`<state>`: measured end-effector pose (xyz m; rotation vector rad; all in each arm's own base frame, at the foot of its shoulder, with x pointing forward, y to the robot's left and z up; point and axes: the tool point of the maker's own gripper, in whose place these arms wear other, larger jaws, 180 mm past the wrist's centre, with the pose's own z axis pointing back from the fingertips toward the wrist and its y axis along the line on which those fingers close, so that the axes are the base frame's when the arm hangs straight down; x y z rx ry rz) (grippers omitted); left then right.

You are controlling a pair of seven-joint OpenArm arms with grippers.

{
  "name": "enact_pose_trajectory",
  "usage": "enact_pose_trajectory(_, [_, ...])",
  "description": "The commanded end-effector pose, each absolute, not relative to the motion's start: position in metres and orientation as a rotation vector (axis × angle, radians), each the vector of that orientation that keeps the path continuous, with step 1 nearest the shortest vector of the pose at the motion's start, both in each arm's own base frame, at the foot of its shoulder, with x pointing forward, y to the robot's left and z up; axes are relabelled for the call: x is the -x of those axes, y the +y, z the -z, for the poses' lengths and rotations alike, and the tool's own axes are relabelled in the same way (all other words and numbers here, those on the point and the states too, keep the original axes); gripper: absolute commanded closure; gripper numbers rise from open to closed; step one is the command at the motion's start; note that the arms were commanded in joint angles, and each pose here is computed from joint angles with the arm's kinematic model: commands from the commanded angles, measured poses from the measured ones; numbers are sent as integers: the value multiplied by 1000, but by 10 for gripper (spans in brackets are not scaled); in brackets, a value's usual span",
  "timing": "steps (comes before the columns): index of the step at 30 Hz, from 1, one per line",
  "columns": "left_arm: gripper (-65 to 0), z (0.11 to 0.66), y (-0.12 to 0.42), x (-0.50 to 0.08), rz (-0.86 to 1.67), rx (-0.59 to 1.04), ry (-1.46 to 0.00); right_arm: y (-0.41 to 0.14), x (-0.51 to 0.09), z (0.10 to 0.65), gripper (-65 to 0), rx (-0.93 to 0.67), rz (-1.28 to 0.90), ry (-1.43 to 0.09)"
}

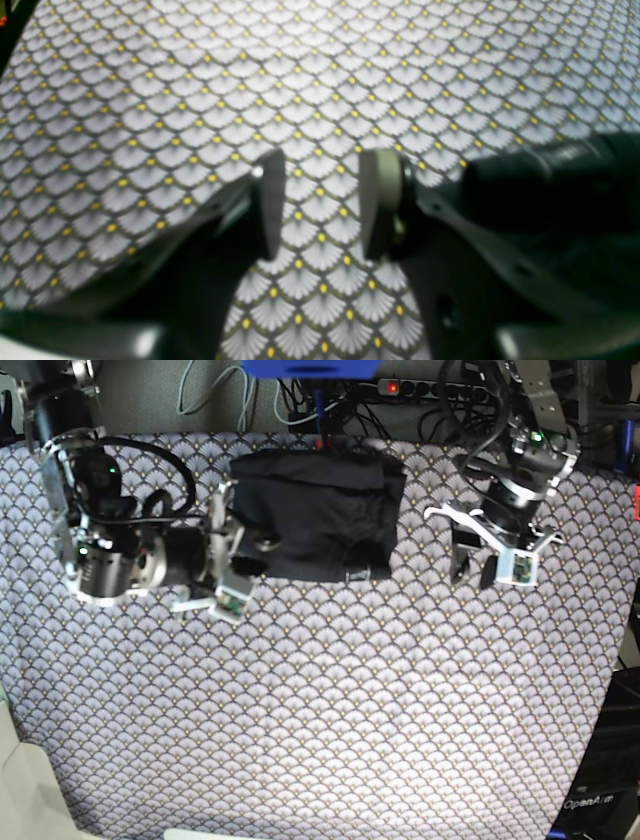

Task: Fold the T-shirt properly
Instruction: 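Press the folded end down with the right gripper, then open and withdraw, then lower both grippers onto the folded bundle's sides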

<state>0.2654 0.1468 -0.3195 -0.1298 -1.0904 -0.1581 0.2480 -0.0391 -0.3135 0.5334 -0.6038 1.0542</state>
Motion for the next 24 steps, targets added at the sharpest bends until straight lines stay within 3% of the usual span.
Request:
enact_pose_trajectory(1, [-239, 312, 148, -269, 164, 134, -1127, -41, -255, 301, -257, -539, -1043, -650])
enact_pose_trajectory(6, [-239, 325, 154, -267, 171, 132, -1088, -57, -257, 303, -219, -507, -1015, -645])
enact_pose_trajectory(15, [-239, 332, 155, -265, 165, 133, -1069, -67, -245, 315, -35, -499, -1008, -596])
enact_pose_trajectory(24, [-239, 331, 177, -264, 150, 81, -1069, -64, -221, 331, -25, -544, -980, -536])
